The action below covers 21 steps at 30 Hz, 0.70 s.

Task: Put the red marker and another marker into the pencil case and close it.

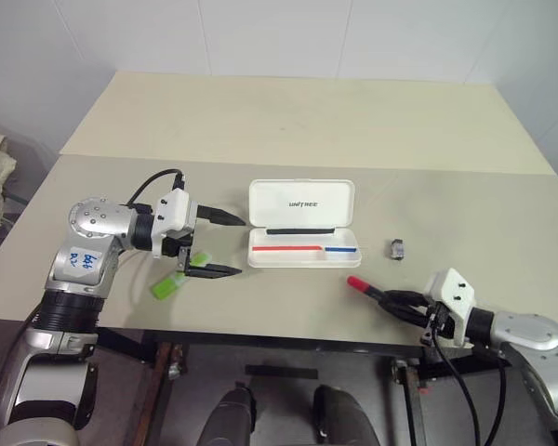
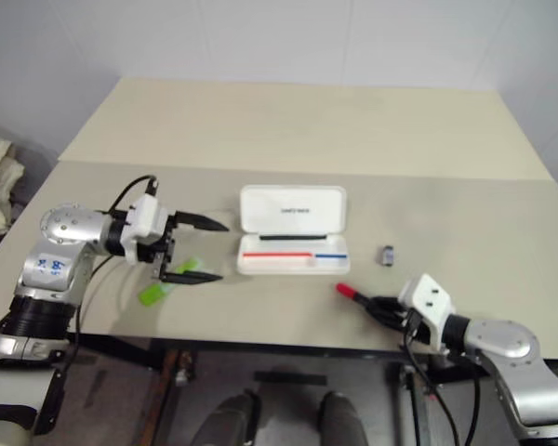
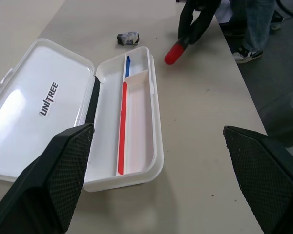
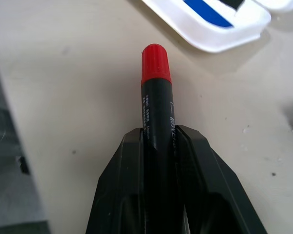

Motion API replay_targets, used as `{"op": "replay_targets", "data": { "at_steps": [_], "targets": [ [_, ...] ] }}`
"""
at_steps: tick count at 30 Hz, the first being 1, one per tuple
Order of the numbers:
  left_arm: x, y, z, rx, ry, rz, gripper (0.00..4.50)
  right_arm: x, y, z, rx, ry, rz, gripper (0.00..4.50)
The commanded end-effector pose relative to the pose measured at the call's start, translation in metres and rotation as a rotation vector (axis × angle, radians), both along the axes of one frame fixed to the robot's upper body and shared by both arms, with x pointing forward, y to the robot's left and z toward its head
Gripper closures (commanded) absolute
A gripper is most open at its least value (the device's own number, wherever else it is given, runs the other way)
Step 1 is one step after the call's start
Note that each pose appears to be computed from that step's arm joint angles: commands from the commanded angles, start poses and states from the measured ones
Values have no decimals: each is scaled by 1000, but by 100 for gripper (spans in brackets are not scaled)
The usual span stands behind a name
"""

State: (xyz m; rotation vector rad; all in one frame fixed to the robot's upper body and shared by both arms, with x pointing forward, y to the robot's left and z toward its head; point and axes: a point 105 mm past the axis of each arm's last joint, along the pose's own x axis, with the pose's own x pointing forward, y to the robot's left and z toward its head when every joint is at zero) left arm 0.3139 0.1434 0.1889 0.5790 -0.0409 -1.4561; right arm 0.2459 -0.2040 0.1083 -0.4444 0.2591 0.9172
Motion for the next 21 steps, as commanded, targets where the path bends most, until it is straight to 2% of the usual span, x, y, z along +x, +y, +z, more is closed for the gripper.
{"op": "replay_targets", "data": {
  "at_steps": [1,5,10,17,21],
  "targets": [
    [-1,-1,12,-21,-54,-6,0,-10,-2,24,-46,-33,65,390],
    [1,-1,12,-29,-59,2,0,-13,0,51,-87,-68,133,390],
    [2,-2,9,-37,-61,6,0,15,16,81,-58,-205,157,390],
    [3,-1,5,-38,-59,18,0,61,47,89,-47,-297,232,390],
    [2,-1,4,-38,-60,25,0,82,71,81,-71,-324,322,390]
  ]
}}
